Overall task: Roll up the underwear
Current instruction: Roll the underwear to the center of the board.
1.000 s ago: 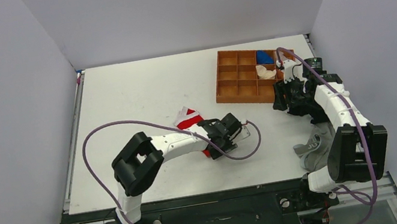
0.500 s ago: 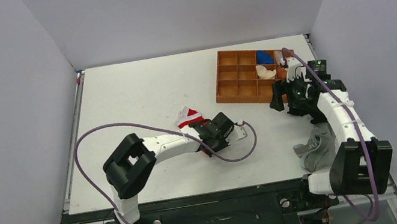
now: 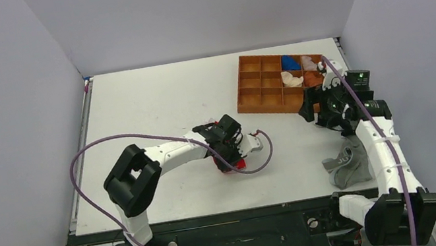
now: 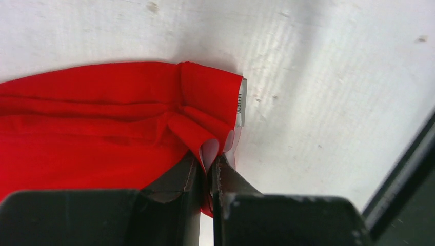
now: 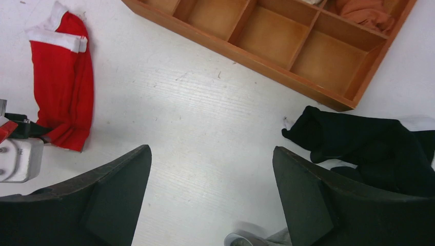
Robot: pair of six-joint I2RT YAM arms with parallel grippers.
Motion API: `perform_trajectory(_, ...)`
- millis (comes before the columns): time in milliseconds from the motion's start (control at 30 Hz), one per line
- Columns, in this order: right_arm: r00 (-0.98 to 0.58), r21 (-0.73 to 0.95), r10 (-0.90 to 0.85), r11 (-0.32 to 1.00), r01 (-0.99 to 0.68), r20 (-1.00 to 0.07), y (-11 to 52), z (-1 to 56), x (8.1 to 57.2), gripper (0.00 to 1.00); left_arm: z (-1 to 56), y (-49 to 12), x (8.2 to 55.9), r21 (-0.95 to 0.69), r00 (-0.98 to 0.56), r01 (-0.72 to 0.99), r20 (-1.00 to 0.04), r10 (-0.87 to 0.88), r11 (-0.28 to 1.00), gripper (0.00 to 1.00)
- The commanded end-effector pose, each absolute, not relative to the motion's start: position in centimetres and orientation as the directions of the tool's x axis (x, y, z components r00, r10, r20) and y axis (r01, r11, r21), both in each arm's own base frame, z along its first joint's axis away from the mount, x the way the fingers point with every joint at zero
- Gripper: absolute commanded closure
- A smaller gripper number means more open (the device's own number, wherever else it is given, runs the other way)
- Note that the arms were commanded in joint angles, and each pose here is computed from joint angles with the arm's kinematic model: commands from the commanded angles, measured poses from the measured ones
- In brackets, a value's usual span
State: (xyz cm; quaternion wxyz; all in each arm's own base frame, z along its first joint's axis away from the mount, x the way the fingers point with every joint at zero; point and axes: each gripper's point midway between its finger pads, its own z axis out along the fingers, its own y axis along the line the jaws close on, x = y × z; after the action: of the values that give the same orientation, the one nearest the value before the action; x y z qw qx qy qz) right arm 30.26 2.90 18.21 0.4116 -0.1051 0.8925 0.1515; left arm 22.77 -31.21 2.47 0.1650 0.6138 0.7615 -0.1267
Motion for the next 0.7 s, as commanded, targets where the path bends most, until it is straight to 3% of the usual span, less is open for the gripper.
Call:
perform_trajectory(0,-0.572,0.095,-0.072,0.962,-0.257,-0.817,1.5,20.8,30.0,0.16,3.4,-30.7,19.0,-0.230,-0.210,0.965,-0.396,0.894,0.124,1.00)
perform_trajectory(267,-0.553,0.086,-0.065,0.966,-0.242,-0.831,1.5,22.2,28.5,0.16,4.4,-30.8,18.0,-0.413,-0.265,0.907,-0.412,0.872,0.080,1.00)
perform_trajectory(400,-0.563,0.135,-0.076,0.936,-0.324,-0.823,3.1,21.6,27.6,0.16,5.3,-30.8,18.0,-0.519,-0.308,0.853,-0.408,0.859,0.059,1.00)
perform_trajectory(667,-0.485,-0.064,-0.334,0.868,-0.492,-0.808,5.1,19.9,26.7,0.17,6.3,-30.7,18.5,-0.700,-0.389,0.713,-0.359,0.848,0.031,1.00)
